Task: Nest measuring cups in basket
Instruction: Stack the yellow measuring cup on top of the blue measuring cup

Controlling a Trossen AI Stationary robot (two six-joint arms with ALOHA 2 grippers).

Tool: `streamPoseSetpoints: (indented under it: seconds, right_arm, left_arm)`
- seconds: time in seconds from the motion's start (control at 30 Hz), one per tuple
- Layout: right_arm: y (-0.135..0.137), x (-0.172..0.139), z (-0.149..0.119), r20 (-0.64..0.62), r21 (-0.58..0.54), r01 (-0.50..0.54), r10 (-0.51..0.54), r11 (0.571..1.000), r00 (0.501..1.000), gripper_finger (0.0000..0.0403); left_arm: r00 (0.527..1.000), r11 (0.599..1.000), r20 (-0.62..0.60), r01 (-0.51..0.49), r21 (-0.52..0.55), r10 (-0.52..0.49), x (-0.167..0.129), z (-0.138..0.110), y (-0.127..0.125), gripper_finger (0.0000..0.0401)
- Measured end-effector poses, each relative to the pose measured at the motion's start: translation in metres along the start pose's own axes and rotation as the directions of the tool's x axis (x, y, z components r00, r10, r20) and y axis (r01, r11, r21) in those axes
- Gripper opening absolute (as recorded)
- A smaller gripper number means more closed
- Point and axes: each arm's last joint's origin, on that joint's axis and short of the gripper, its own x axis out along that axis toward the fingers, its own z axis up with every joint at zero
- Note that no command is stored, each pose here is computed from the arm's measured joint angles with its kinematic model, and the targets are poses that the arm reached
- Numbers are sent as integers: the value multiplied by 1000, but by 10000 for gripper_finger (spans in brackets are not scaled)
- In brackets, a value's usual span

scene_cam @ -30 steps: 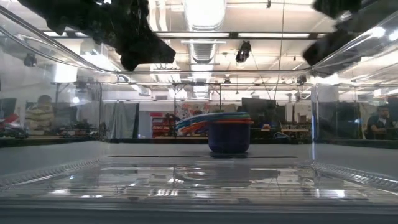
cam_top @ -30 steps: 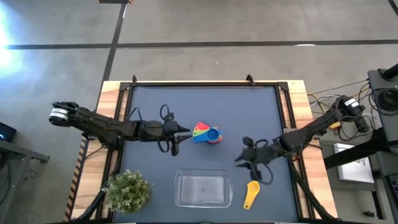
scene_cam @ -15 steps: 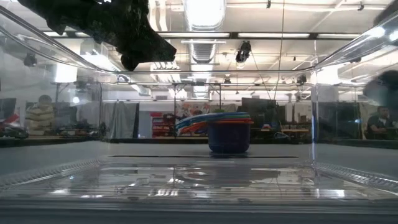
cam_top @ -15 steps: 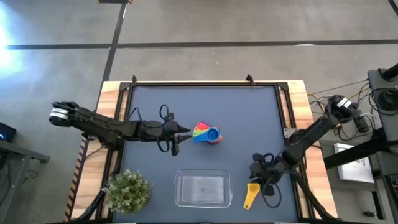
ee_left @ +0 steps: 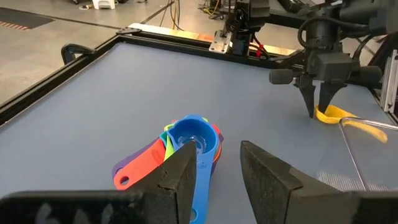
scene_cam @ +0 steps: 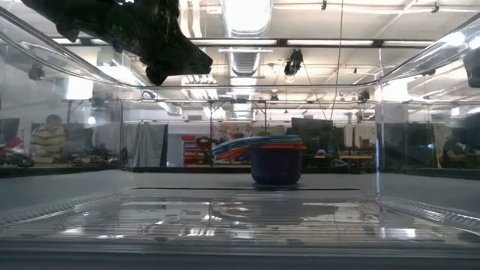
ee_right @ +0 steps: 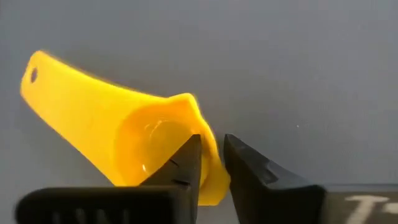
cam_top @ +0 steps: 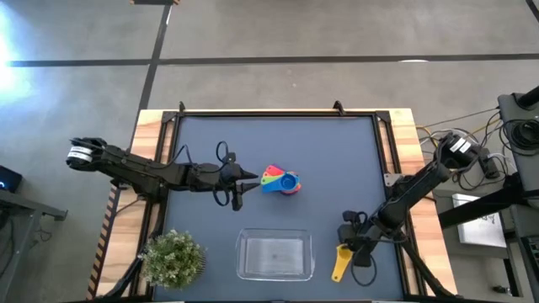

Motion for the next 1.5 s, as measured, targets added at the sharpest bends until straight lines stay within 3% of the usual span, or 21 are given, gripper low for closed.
streamPoseSetpoints:
  seconds: [0.1,0.2,0.3,0.37,0.53,0.7,0.87,1.07,1.17,1.3,1.5]
  right_arm:
    - [0,-6,2,20,13,-12,12,1000,1000,23]
    - [-1,-14,4,62,46,11,-14,999,998,18]
    - [-5,-22,4,119,88,86,-96,992,988,17]
    - [-12,-29,3,177,150,184,-209,971,962,16]
    - [-32,-49,2,341,392,347,-485,852,805,15]
    - [-45,-68,6,472,541,321,-596,777,649,15]
    - [-53,-80,23,546,637,217,-631,740,550,14]
    - [-60,-86,54,630,630,163,-623,759,464,14]
    - [-70,-84,69,653,614,142,-601,776,461,14]
    - [-87,-75,84,668,569,101,-530,816,522,14]
    - [-120,-55,99,645,570,37,-476,821,598,14]
  left_arm:
    - [1000,1000,0,0,0,0,0,0,0,107]
    - [1000,1000,-5,-1,1,1,0,-2,0,107]
    - [1000,1000,-6,-2,2,2,0,-2,1,107]
    - [1000,1000,-9,-3,3,3,1,-3,0,107]
    - [1000,1000,-23,-9,16,9,6,-7,0,107]
    - [999,999,-40,-11,31,12,12,-13,0,107]
    - [1000,999,-29,-9,51,10,11,-11,-1,107]
    - [1000,998,-12,-13,58,14,9,-6,-1,107]
    - [1000,997,-14,-14,76,15,9,-6,-1,107]
    - [999,996,-13,-50,79,51,7,-5,1,107]
    - [998,995,-18,-58,82,60,-4,0,3,107]
